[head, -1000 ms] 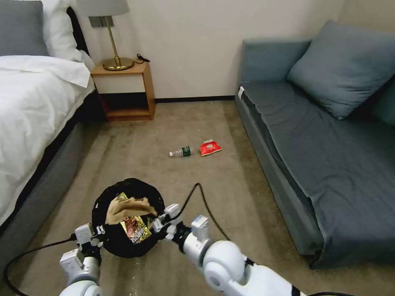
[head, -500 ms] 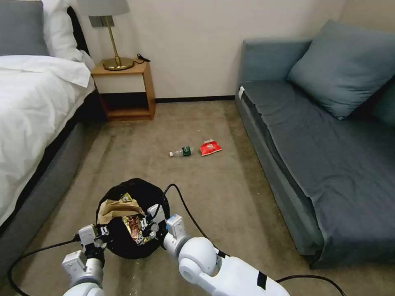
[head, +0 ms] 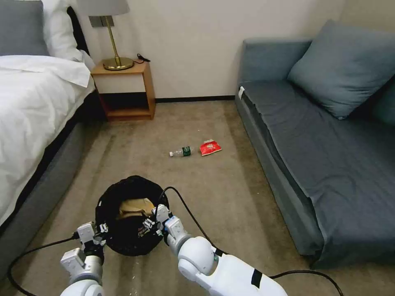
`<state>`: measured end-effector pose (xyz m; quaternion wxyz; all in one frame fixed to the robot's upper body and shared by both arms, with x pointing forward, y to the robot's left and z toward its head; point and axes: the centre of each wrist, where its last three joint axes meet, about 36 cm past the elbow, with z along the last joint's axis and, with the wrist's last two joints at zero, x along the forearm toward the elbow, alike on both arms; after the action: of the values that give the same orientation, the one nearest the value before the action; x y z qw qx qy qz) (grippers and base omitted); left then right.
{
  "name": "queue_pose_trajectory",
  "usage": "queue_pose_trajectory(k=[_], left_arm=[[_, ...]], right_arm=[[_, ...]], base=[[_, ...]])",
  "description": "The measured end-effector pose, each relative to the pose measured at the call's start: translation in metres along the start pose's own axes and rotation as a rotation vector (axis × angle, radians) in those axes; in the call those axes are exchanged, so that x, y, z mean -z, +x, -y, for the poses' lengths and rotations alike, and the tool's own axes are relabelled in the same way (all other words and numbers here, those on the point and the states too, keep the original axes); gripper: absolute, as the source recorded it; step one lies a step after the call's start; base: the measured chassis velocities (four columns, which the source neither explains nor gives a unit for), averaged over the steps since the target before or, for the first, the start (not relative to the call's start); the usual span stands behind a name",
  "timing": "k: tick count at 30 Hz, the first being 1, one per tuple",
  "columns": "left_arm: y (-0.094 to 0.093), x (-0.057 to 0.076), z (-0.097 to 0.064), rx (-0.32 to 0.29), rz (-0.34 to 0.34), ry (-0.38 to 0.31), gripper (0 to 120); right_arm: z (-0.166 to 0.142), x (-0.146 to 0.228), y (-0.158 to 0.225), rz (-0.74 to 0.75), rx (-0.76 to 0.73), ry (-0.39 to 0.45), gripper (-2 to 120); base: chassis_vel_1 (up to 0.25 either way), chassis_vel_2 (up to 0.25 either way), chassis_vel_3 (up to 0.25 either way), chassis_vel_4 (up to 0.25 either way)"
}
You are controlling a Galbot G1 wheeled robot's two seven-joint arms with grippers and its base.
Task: Pick up the trash bin, then pick up the garbage on the floor and place it into the trash bin.
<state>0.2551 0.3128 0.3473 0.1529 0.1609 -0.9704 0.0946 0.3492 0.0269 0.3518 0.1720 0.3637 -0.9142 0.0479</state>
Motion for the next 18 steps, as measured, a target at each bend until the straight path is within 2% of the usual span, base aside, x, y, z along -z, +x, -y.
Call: queue_pose_trajectory(k=[2,5,9,12,13,18], left_arm=[[0.000,0.000,-0.001,0.003,0.001,0.001,3],[-0.003,0.004,-0.005,0.018,0.011,0.004,3],[-0.005,0.008,-0.010,0.033,0.020,0.002,3],[-0.005,0.013,-0.015,0.052,0.033,-0.004,3],[-0.005,0.019,-0.019,0.076,0.047,-0.011,3],[-0.003,0.025,-0.026,0.111,0.058,-0.021,3]], right_arm=[[0.000,0.001,0.002,0.007,0.001,-0.003,73],[0.003,0.005,0.015,0.041,0.009,-0.026,88],[0.010,0.007,0.026,0.073,0.007,-0.038,98],[0.018,0.010,0.036,0.087,0.002,-0.070,99],[0.028,0.013,0.048,0.108,-0.018,-0.099,100],[0.046,0.005,0.061,0.129,-0.086,-0.133,100]], base=[[0.000,0.000,0.000,0.000],[0.000,0.000,0.000,0.000],[0.000,0.000,0.000,0.000],[0.000,0.000,0.000,0.000],[0.000,0.000,0.000,0.000],[0.000,0.000,0.000,0.000]])
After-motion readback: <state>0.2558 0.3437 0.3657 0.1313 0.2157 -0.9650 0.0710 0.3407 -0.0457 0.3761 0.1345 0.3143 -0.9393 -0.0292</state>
